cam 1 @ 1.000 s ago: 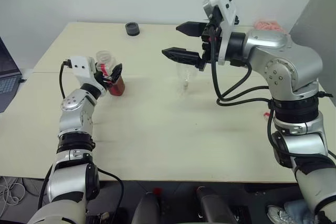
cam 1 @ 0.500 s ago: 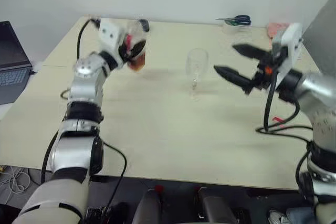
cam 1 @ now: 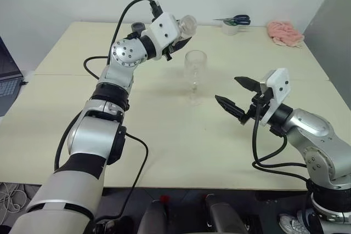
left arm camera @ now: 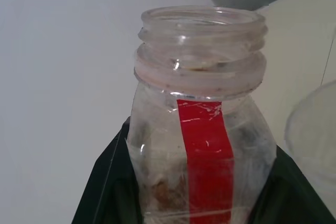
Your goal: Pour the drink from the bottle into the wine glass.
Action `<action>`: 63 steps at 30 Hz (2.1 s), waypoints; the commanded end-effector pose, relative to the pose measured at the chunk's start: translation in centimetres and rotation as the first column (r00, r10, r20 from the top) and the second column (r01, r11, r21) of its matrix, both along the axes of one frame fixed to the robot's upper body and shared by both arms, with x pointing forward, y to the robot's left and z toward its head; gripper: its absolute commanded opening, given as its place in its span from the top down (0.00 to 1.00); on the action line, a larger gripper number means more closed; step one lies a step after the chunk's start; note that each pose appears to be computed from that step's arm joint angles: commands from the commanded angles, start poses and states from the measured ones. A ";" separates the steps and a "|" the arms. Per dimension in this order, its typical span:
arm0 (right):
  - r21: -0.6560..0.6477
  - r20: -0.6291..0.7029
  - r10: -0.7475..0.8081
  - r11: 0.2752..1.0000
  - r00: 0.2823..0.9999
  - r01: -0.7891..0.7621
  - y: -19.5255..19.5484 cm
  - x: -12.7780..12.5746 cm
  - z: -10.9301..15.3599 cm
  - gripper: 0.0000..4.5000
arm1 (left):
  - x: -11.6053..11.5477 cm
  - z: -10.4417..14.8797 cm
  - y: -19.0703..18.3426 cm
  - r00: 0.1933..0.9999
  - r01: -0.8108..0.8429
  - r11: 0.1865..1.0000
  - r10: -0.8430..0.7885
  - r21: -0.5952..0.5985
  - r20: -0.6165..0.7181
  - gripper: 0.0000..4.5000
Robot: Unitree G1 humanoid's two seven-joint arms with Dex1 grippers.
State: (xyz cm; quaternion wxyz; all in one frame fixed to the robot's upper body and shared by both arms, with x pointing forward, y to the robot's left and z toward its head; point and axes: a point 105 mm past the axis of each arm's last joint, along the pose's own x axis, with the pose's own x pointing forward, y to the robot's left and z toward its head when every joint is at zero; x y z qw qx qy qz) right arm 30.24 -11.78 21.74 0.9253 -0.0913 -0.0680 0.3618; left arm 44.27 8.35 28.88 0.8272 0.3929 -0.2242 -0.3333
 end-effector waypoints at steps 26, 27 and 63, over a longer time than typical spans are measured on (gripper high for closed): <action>0.005 0.080 -0.066 0.998 0.995 0.066 -0.5 0.9 0.6 0.00 | -0.6 2.5 -0.6 0.917 -0.137 0.926 -0.016 0.351 0.399 0.60; 0.005 0.080 -0.069 0.998 0.994 0.069 -0.5 0.9 0.6 0.00 | -0.6 2.5 -0.7 0.915 -0.137 0.925 -0.018 0.354 0.402 0.60; 0.016 0.089 -0.073 0.997 0.993 0.072 -0.2 1.4 0.5 0.00 | -0.8 3.8 0.1 0.793 -0.282 0.831 -0.080 0.480 0.604 0.60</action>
